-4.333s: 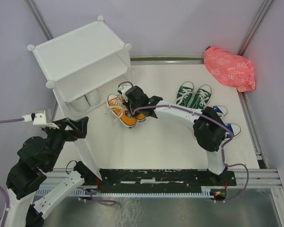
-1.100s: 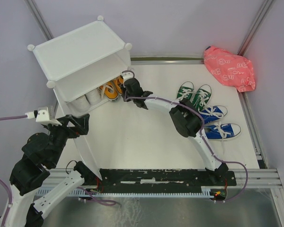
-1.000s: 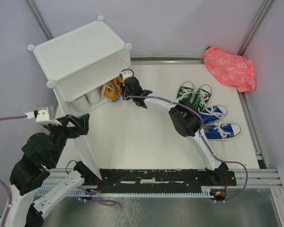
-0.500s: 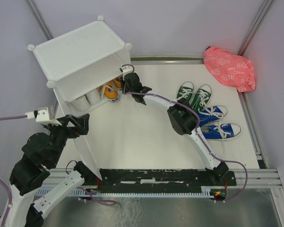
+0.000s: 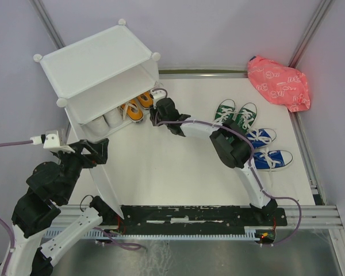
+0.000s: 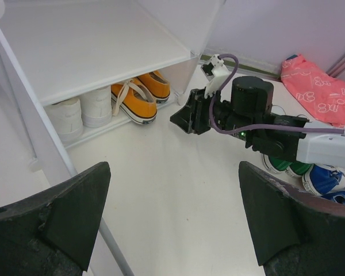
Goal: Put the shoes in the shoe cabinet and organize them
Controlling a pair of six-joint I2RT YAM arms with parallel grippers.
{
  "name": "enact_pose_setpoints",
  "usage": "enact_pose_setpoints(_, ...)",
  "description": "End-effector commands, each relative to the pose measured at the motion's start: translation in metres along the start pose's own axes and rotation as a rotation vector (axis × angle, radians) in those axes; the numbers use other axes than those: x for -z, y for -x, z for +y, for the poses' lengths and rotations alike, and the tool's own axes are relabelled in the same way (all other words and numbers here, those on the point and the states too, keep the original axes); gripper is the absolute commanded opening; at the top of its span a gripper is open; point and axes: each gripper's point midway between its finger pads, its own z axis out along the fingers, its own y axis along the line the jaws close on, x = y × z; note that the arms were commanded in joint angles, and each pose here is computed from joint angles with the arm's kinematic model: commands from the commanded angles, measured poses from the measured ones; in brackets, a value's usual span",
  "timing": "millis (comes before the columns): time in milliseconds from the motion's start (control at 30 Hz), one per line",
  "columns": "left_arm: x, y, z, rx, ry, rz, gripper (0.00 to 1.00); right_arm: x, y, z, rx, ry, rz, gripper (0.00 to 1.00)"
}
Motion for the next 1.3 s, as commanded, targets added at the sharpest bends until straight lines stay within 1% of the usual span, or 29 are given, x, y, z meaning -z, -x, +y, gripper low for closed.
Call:
enact_pose_setpoints(0, 0.002, -0.036, 0.015, -0.068, 0.044, 0.124, 0.99, 0.011, 0.044, 0.066, -0.023, 0.177, -0.113, 0.38)
enact_pose_setpoints(200, 0.006, -0.031, 0.018, -0.072, 0.056, 0.113, 0.99, -0.013, 0.048, 0.077, -0.074, 0.195, -0.132, 0.38)
enact_pose_setpoints(333, 0.006, -0.029, 0.020, -0.082, 0.066, 0.109, 0.99, -0.030, 0.058, 0.078, -0.094, 0.175, -0.192, 0.38)
enact_pose_setpoints(433, 0.005, -0.030, 0.021, -0.089, 0.073, 0.113, 0.99, -0.042, 0.073, 0.080, -0.098, 0.168, -0.244, 0.38)
enact_pose_setpoints(500, 0.005, -0.031, 0.022, -0.093, 0.077, 0.118, 0.99, -0.057, 0.068, 0.080, -0.096, 0.164, -0.235, 0.39)
enact_pose_setpoints(567, 0.006, -0.031, 0.023, -0.094, 0.084, 0.116, 0.99, -0.059, 0.085, 0.085, -0.101, 0.174, -0.270, 0.39)
enact_pose_setpoints(733, 0.006, -0.030, 0.024, -0.097, 0.085, 0.114, 0.99, -0.056, 0.086, 0.085, -0.109, 0.170, -0.262, 0.39)
enact_pose_setpoints(833, 0.007, -0.030, 0.024, -0.090, 0.079, 0.111, 0.99, -0.041, 0.077, 0.081, -0.120, 0.163, -0.238, 0.40)
enact_pose_setpoints(900, 0.007, -0.031, 0.022, -0.087, 0.073, 0.112, 0.99, -0.021, 0.076, 0.075, -0.121, 0.141, -0.224, 0.41)
enact_pose_setpoints(967, 0.006, -0.032, 0.020, -0.085, 0.065, 0.118, 0.99, 0.001, 0.073, 0.066, -0.116, 0.110, -0.204, 0.42)
enact_pose_setpoints(1033, 0.005, -0.033, 0.018, -0.080, 0.058, 0.124, 0.99, 0.033, 0.083, 0.056, -0.101, 0.073, -0.198, 0.43)
enact_pose_setpoints(1167, 0.005, -0.030, 0.011, -0.063, 0.028, 0.116, 0.99, 0.092, 0.068, 0.016, -0.027, -0.086, -0.105, 0.54)
enact_pose_setpoints(1267, 0.007, -0.026, 0.009, -0.055, 0.015, 0.103, 0.99, 0.145, 0.059, -0.035, 0.010, -0.309, -0.038, 0.68)
